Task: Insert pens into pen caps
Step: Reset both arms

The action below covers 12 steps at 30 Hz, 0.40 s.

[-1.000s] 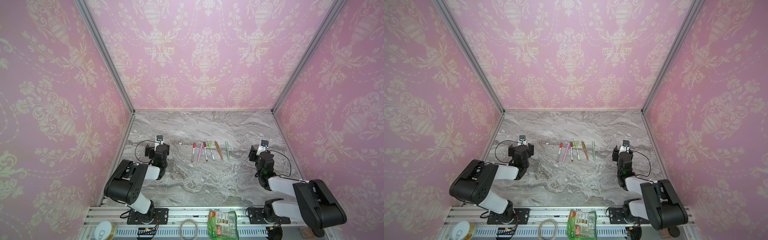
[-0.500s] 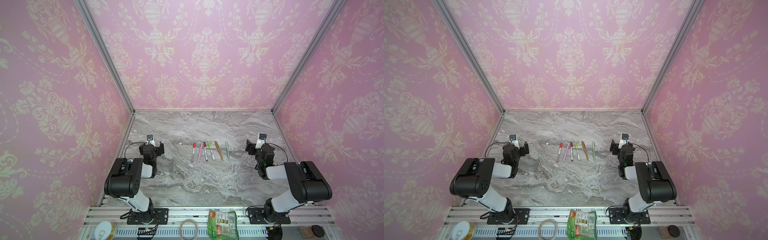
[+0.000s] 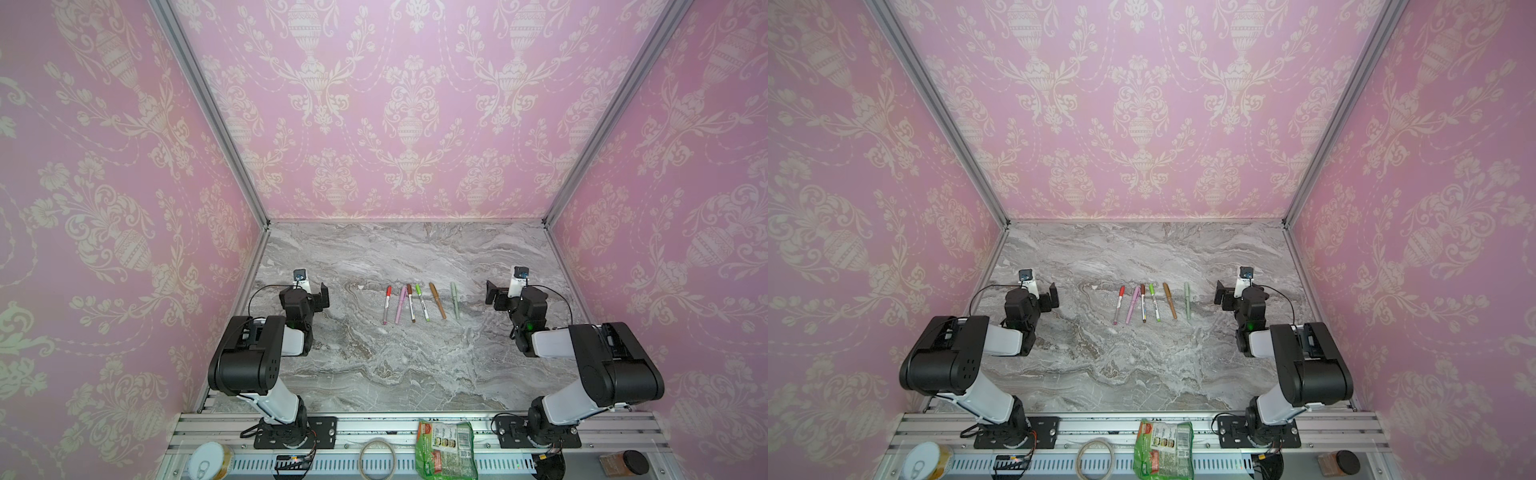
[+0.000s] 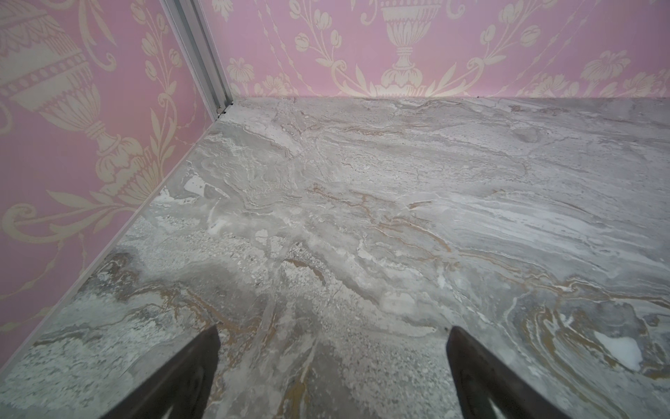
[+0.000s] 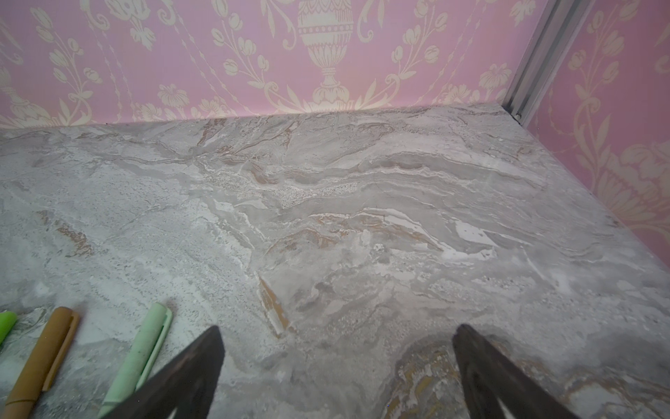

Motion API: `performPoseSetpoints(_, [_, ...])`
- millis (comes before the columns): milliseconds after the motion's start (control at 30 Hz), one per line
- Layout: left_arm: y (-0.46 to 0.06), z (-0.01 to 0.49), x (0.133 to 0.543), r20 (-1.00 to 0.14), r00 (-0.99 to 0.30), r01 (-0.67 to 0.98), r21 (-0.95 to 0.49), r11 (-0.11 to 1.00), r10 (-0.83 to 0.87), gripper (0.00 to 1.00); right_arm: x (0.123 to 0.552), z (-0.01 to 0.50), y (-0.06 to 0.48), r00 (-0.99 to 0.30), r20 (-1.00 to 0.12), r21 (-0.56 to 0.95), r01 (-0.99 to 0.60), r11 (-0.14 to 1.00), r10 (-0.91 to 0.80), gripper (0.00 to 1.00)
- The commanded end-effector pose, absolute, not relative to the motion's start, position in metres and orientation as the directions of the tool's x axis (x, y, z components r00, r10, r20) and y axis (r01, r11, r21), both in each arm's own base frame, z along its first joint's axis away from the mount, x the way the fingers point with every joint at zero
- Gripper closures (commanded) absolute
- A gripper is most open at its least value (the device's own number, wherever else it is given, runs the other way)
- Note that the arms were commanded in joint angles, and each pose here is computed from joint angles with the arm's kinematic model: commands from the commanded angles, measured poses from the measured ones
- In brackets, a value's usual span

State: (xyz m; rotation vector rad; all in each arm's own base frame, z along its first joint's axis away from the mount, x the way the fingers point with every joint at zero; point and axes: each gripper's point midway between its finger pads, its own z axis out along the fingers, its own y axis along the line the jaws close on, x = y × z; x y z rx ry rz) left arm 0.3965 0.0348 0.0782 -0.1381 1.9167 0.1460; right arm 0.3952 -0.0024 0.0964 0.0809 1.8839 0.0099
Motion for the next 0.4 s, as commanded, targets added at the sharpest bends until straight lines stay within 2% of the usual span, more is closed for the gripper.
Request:
performPoseSetpoints(0, [0.0355, 0.0769, 0.3958, -0.94, -0.337, -0.167, 0.015, 0.986, -0.043, 0.01, 0.3946, 0.0966, 0.0027, -0.309, -0.95, 0.032, 0.021, 0.999, 0.036, 0.0])
performPoseSetpoints(367, [0.0352, 0.0767, 0.396, -0.94, -0.338, -0.166, 0.012, 0.986, -0.046, 0.01, 0.3963, 0.0954, 0.0038, -0.32, -0.947, 0.037, 0.01, 0.999, 0.039, 0.0])
